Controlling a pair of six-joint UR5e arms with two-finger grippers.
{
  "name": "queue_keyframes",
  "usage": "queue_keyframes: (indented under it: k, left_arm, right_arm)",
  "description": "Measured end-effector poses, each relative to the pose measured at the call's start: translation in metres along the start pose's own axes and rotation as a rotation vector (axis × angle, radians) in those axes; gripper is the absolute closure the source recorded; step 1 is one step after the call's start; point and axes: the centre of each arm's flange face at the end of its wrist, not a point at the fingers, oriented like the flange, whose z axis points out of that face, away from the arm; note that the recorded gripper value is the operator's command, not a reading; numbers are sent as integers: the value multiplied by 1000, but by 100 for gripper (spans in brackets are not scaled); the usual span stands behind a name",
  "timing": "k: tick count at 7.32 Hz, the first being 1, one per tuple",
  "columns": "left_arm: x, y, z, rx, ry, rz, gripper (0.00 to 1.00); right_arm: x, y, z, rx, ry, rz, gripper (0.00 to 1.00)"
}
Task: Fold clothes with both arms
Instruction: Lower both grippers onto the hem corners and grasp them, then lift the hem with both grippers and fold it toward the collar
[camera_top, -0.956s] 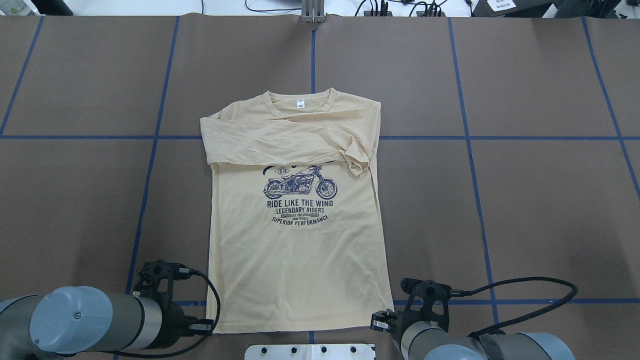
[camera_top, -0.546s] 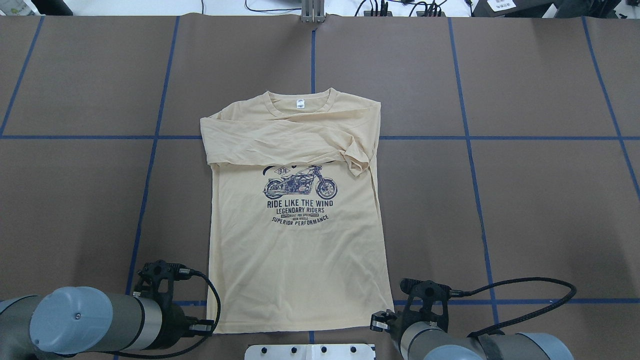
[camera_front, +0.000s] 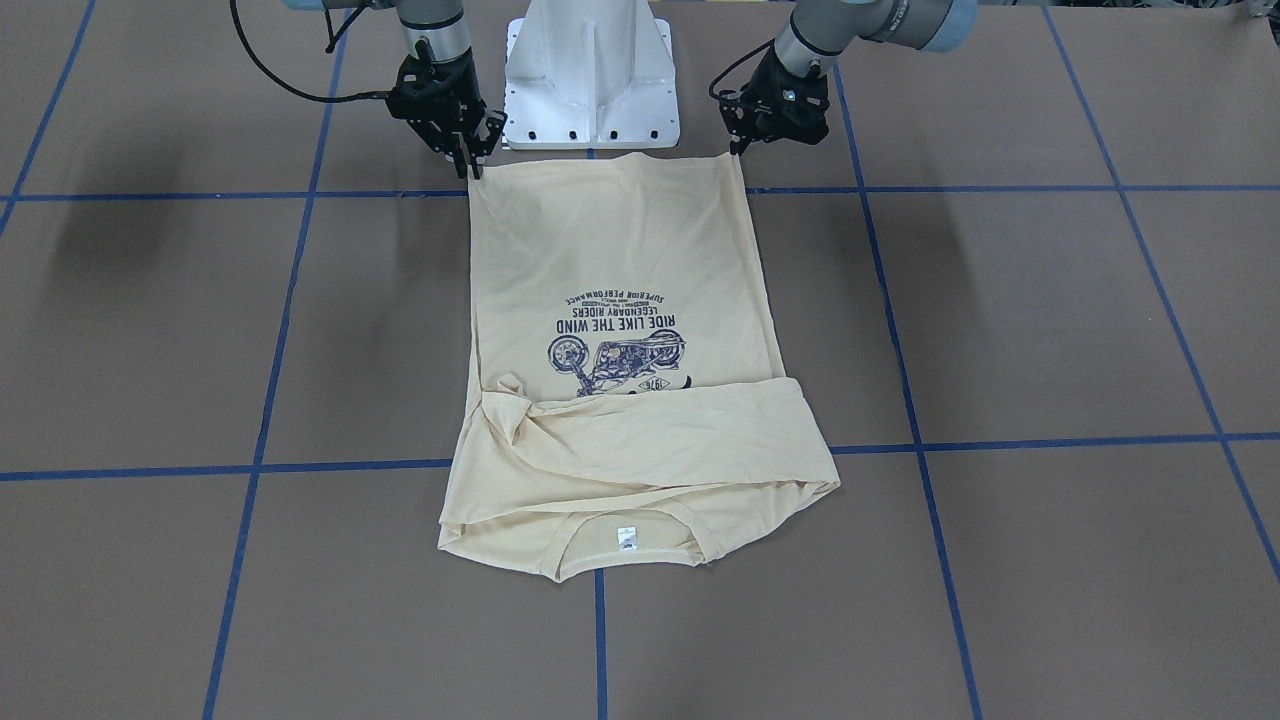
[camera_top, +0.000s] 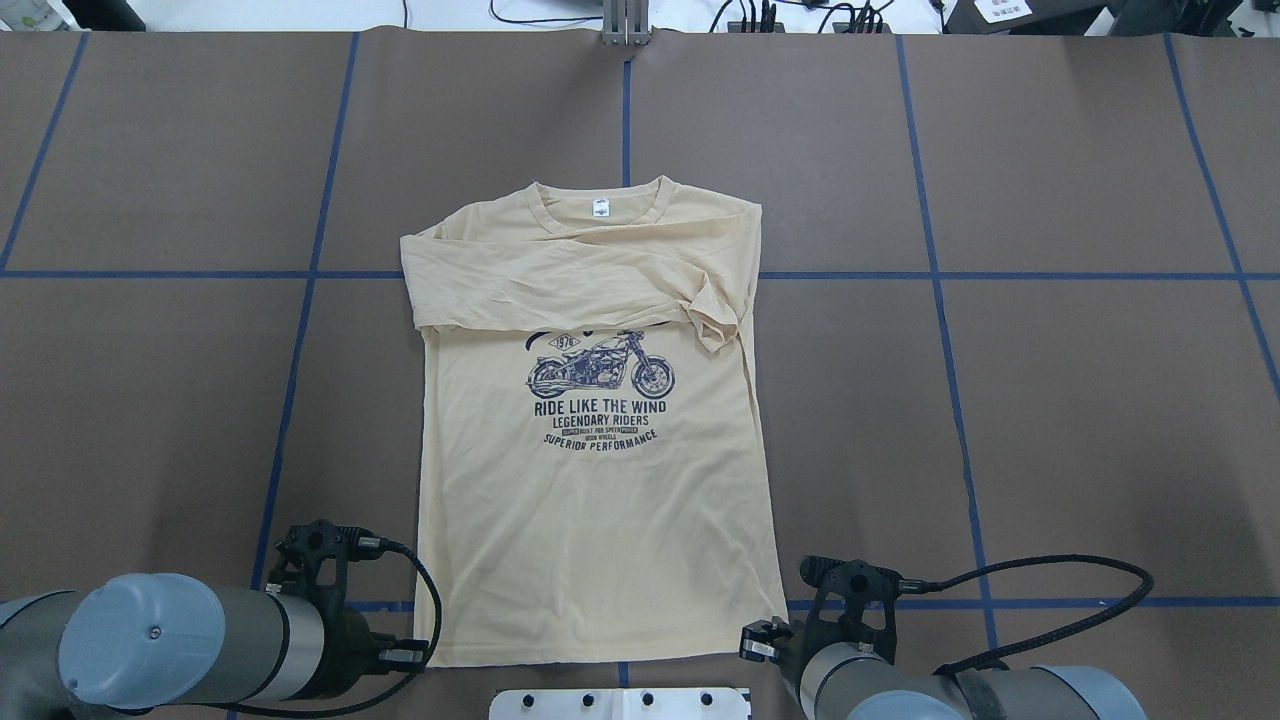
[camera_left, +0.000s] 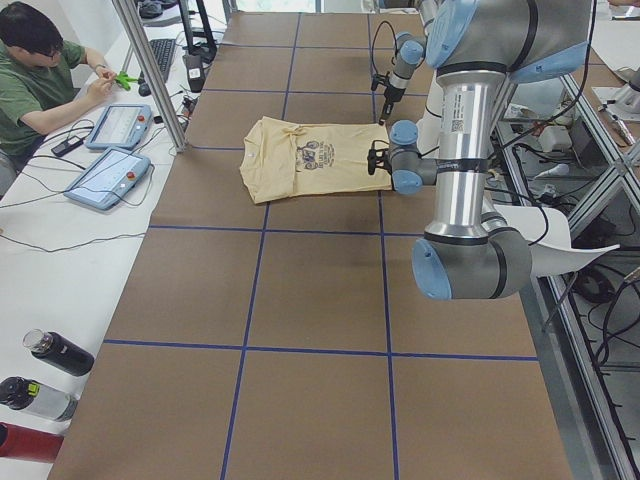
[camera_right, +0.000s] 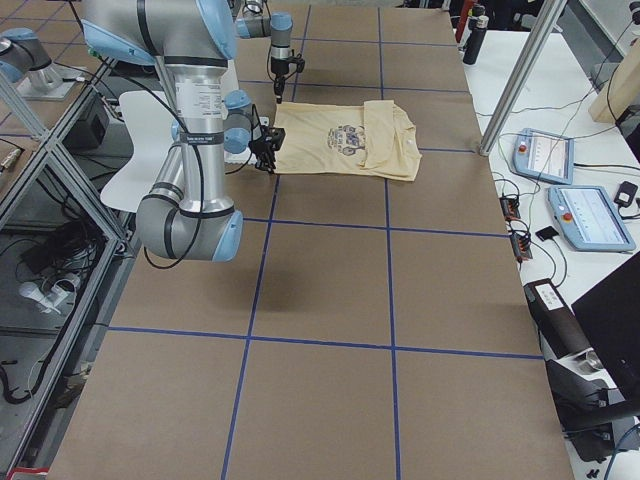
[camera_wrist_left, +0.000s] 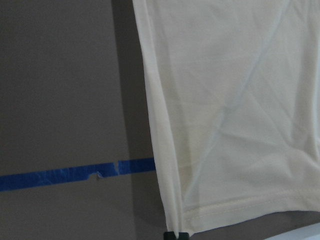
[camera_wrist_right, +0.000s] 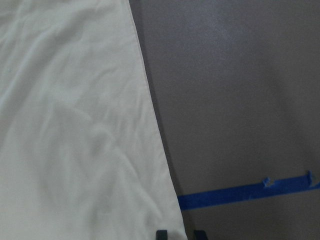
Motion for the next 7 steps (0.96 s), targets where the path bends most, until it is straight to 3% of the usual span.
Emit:
queue_keyframes:
  k: [4, 7]
  left_arm:
    - [3, 0, -4, 1, 8, 1, 100]
    - [5, 1, -7, 2, 16, 3, 100]
  right_arm:
    - [-1, 1, 1, 2, 0, 2, 71]
    - [-13, 3, 4, 7, -9, 5, 89]
